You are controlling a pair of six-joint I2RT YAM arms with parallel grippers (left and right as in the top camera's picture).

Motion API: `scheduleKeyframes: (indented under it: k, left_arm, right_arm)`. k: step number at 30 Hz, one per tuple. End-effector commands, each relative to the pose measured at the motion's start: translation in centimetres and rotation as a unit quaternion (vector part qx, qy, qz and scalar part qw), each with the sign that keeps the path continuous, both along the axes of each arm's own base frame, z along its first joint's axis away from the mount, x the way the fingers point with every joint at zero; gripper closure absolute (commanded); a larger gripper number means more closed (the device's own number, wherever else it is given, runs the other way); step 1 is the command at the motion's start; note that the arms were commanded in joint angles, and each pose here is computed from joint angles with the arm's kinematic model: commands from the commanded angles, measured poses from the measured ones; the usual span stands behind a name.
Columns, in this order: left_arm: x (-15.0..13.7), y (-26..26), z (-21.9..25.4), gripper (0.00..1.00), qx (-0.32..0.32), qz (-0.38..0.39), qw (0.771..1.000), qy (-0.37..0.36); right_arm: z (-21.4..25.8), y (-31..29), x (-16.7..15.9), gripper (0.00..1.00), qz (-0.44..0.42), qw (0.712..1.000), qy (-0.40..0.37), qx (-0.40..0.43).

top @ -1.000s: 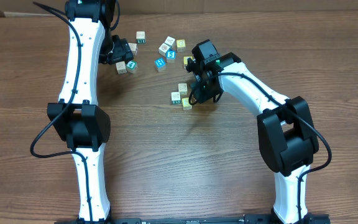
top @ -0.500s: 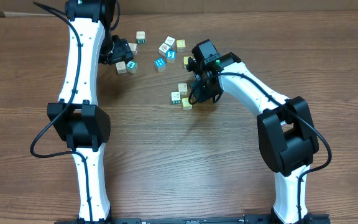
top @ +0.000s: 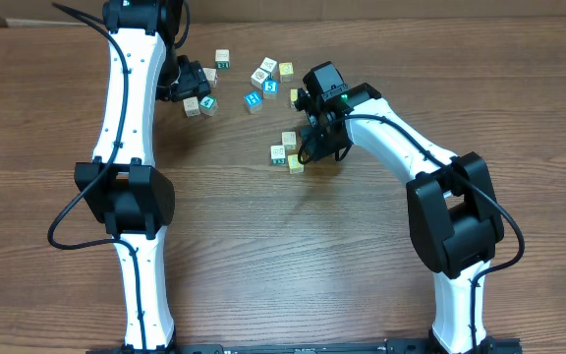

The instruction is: Form a circle

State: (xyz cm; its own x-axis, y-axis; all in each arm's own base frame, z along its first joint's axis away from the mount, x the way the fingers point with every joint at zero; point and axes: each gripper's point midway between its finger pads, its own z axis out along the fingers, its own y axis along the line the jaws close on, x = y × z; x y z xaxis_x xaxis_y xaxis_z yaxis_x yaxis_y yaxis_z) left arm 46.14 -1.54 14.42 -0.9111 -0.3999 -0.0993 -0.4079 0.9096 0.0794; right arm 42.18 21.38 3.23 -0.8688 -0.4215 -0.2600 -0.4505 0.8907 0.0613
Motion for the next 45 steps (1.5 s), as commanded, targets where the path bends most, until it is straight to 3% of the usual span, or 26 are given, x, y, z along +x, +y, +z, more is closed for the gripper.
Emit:
scheduleKeyframes:
  k: [1,45]
  left_arm:
    - [0.2,0.3,1.3,0.0,0.006,0.003,1.0,-0.019]
    - [0.2,0.3,1.3,0.0,0.006,0.003,1.0,-0.019]
  right_arm:
    - [1.7,0.4,1.2,0.61,-0.015,1.0,-0.023,0.016]
    - [-0.9,0.0,0.3,0.65,-0.038,0.999,-0.002,0.013]
